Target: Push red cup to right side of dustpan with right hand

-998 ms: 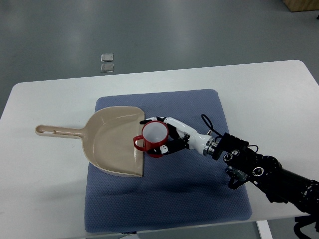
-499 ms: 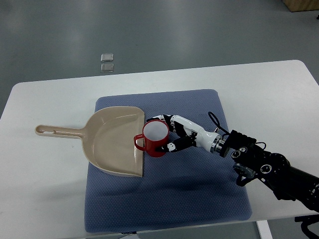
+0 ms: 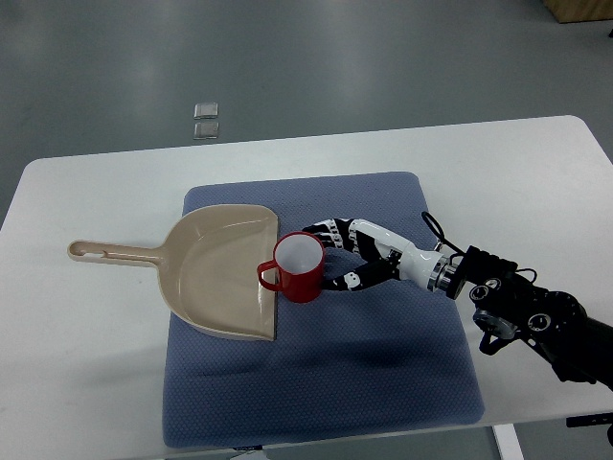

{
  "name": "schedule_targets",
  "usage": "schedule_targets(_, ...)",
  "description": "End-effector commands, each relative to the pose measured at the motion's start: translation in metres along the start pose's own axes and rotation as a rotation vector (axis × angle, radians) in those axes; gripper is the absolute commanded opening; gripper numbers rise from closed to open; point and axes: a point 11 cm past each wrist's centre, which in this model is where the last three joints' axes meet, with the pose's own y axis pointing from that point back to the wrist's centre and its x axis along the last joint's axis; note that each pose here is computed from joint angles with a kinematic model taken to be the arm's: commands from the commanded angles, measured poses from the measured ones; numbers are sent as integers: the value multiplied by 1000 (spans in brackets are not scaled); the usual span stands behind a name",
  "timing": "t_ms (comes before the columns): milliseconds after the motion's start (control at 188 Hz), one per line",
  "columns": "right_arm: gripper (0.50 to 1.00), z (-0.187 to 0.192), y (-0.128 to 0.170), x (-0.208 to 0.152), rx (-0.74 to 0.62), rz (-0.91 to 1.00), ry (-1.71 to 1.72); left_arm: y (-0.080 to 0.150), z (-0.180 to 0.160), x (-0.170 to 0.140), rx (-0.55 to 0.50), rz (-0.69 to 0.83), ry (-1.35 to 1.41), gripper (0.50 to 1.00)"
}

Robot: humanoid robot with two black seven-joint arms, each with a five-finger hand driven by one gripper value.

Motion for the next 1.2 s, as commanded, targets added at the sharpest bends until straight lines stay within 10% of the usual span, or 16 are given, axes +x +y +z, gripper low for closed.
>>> schedule_targets(0, 915, 1, 11, 12, -17, 13, 10, 0, 0, 0, 0, 0, 0, 1000)
schedule_targets(822, 915, -42, 74, 145, 146, 648, -108, 0, 0, 0, 0, 0, 0, 1000)
schedule_targets(1194, 926, -34, 72, 140, 153, 703, -162, 0, 0, 0, 0, 1, 0, 1000)
